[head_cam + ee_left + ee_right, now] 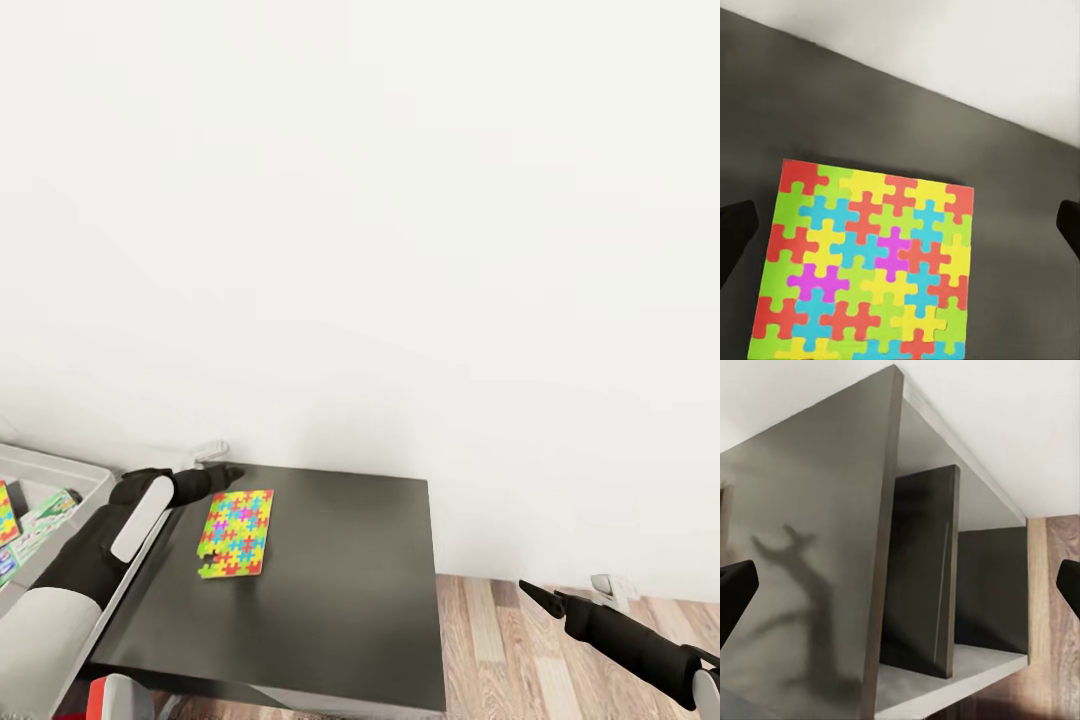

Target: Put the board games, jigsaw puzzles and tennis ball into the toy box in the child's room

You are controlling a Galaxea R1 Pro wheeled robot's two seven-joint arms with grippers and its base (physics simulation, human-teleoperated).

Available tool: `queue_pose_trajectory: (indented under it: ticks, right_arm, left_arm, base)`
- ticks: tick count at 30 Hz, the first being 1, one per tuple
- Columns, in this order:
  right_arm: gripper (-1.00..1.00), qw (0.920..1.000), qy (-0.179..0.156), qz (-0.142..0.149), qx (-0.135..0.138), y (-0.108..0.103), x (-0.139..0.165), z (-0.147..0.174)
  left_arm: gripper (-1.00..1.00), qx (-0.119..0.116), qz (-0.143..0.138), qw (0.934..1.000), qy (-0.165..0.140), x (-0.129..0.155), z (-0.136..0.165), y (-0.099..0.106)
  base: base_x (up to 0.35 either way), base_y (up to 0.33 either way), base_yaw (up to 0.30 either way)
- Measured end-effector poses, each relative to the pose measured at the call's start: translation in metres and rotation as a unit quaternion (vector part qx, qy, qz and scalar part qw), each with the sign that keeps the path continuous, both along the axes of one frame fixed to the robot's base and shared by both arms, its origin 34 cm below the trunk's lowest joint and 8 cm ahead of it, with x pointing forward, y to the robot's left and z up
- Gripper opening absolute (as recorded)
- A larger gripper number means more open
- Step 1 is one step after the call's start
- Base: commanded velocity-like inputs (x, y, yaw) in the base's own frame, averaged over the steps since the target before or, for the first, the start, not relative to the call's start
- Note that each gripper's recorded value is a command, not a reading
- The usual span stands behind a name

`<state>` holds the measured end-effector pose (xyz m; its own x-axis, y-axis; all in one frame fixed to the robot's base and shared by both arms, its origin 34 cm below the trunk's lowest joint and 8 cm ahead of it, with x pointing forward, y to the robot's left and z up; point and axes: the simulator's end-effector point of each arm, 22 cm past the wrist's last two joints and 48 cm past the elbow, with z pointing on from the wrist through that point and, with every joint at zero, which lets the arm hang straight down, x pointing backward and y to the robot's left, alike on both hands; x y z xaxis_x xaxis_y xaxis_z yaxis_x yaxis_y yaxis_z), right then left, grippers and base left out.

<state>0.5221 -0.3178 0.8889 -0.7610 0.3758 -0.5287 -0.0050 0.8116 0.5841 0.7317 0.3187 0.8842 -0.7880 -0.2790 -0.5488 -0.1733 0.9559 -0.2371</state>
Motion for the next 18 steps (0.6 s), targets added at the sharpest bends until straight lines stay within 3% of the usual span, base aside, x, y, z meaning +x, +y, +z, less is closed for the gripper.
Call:
queue_pose_trajectory:
  ticks: [7,18]
  right_arm:
    - [1.0,1.0,0.005,0.0,0.0,0.0,-0.001,-0.004]
    - [1.0,0.9999,0.014,0.0,0.0,0.0,-0.003,-0.012]
  left_arm:
    - [1.0,-0.021,-0.001,0.9998,-0.006,0.013,-0.014,0.003]
    - [1.0,-0.011,0.005,0.9999,0.003,0.012,-0.032,0.012]
  base:
    - [0.0,0.0,0.0]
    - [0.0,0.0,0.0]
